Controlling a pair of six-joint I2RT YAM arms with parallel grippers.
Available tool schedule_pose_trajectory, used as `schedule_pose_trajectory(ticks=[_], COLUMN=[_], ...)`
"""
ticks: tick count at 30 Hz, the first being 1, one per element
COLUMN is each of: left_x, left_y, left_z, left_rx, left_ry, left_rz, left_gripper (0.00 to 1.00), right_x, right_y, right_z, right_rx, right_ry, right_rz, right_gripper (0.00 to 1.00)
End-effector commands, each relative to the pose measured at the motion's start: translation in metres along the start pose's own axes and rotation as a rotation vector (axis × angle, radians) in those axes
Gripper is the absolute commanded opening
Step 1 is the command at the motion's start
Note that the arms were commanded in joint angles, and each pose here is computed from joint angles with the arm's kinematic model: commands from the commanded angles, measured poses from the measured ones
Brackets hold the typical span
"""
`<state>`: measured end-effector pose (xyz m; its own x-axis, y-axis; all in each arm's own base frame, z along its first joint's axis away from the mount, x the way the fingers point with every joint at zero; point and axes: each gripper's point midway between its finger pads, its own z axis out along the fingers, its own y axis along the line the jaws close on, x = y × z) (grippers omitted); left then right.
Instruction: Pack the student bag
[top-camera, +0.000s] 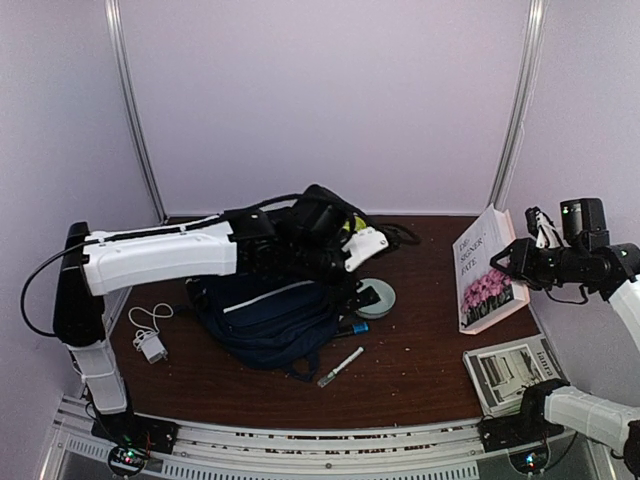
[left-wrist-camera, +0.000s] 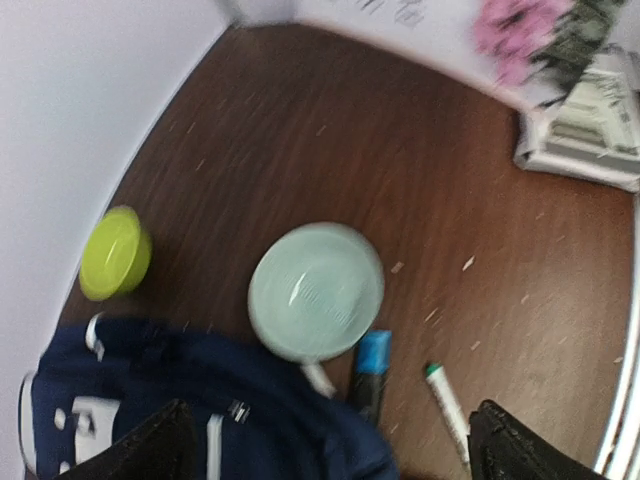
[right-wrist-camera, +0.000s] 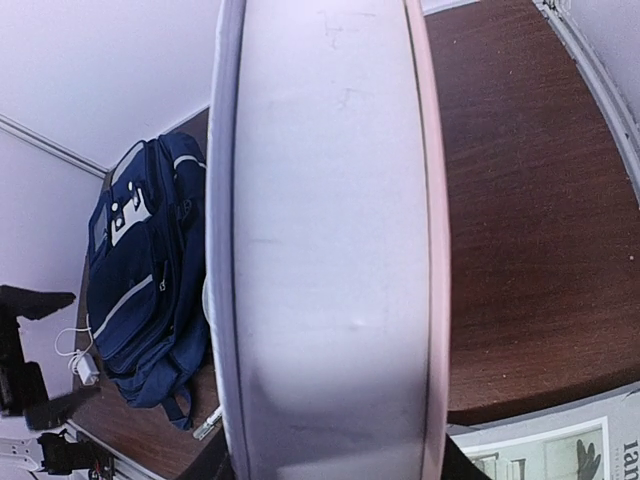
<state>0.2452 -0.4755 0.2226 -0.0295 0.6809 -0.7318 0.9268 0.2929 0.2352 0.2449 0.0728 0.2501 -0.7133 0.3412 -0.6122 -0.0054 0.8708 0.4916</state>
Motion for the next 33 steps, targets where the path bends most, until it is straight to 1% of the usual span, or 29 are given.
schedule_pose_trajectory(ticks=[1,2,3,7,9,10,12,15,17,18,19,20,21,23,25,29,31,33], left_x=[0.142,0.164,0.175,0.210,0.224,0.231,0.241,0.251,0.260,0.262,0.262,0.260,0.255,0.241,0.220,0.168,0.150,0.135], left_y=[0.058,0.059,0.060,0.070,0.073,0.076,0.084,0.083,0.087,0.091,0.095,0.100,0.105,0.117,0.131,0.151,0.156,0.161], left_z=[-0.026,-0.032,-0.038,-0.050,-0.046,-0.045,-0.043,-0.032,-0.027,-0.027,-0.028,-0.031,-0.034,-0.047,-0.068,-0.118,-0.137,-0.154], left_rx=[-0.219,-0.240,-0.255,-0.315,-0.312,-0.316,-0.349,-0.338,-0.369,-0.391,-0.416,-0.443,-0.467,-0.529,-0.601,-0.698,-0.723,-0.750], left_ry=[0.424,0.468,0.488,0.537,0.556,0.562,0.584,0.613,0.651,0.667,0.674,0.670,0.657,0.607,0.527,0.287,0.201,0.145], left_rz=[-0.199,-0.208,-0.218,-0.264,-0.296,-0.313,-0.339,-0.316,-0.300,-0.291,-0.281,-0.275,-0.271,-0.274,-0.291,-0.333,-0.340,-0.335], left_gripper=[0.98,0.98,0.98,0.95,0.91,0.87,0.83,0.83,0.82,0.77,0.67,0.55,0.39,0.00,0.00,0.00,0.00,0.00], right_x=[-0.008,-0.009,-0.010,-0.011,-0.012,-0.013,-0.012,-0.011,-0.011,-0.012,-0.012,-0.013,-0.013,-0.014,-0.014,-0.012,-0.005,0.012], right_y=[-0.001,0.001,0.003,0.009,0.011,0.011,0.013,0.013,0.011,0.011,0.013,0.016,0.020,0.030,0.042,0.084,0.115,0.151], right_z=[-0.008,-0.008,-0.006,-0.003,-0.002,-0.002,-0.003,-0.004,-0.005,-0.005,-0.006,-0.007,-0.008,-0.010,-0.012,-0.012,-0.007,0.004], right_rx=[0.029,0.018,0.008,-0.023,-0.031,-0.035,-0.045,-0.041,-0.033,-0.033,-0.041,-0.054,-0.074,-0.123,-0.180,-0.335,-0.448,-0.612], right_ry=[-0.032,-0.033,-0.030,-0.020,-0.025,-0.026,-0.022,-0.023,-0.027,-0.028,-0.028,-0.028,-0.026,-0.017,-0.006,0.007,0.026,0.091], right_rz=[-0.048,-0.045,-0.044,-0.044,-0.042,-0.041,-0.042,-0.048,-0.049,-0.048,-0.048,-0.051,-0.057,-0.071,-0.086,-0.134,-0.146,-0.094], right_gripper=[0.30,0.30,0.29,0.29,0.30,0.30,0.30,0.31,0.31,0.30,0.30,0.30,0.31,0.31,0.30,0.30,0.30,0.30])
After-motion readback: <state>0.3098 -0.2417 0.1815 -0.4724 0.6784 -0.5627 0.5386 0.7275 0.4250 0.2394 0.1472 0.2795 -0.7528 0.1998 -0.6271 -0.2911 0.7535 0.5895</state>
